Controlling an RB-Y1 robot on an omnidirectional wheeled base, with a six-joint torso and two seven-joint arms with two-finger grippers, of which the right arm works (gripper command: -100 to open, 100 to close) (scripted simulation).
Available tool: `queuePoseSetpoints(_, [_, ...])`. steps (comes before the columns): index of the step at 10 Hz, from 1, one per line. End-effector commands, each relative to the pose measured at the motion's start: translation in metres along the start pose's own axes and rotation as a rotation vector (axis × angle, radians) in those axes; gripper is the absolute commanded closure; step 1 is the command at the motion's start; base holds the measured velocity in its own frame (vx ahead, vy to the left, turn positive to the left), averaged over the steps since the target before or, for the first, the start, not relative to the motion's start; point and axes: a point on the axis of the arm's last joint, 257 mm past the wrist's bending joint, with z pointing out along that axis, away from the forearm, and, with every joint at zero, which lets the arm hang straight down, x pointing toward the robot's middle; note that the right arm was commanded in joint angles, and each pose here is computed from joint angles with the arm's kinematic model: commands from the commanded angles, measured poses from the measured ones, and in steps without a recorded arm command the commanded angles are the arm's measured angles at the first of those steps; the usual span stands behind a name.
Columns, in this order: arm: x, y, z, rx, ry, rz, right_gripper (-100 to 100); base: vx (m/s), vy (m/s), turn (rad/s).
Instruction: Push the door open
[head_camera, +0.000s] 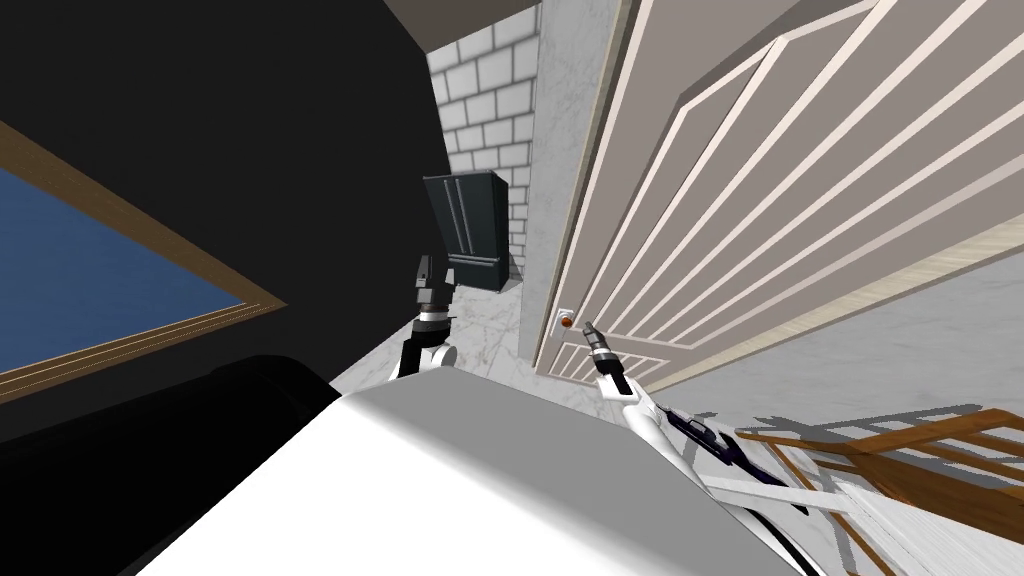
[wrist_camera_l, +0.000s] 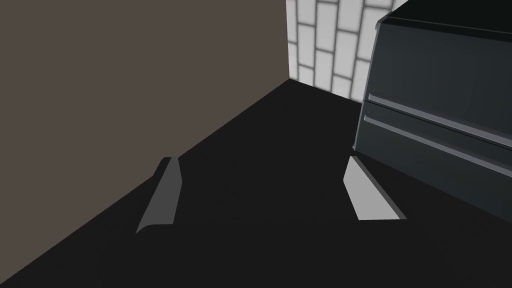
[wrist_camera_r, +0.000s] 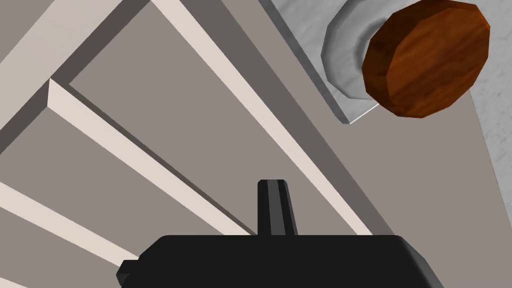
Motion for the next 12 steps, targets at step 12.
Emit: queuePoseSetpoints(12, [-0.003, 0.003, 0.0164, 0.037, -0.091, 0.494, -100, -0.038, -0.017, 0.04])
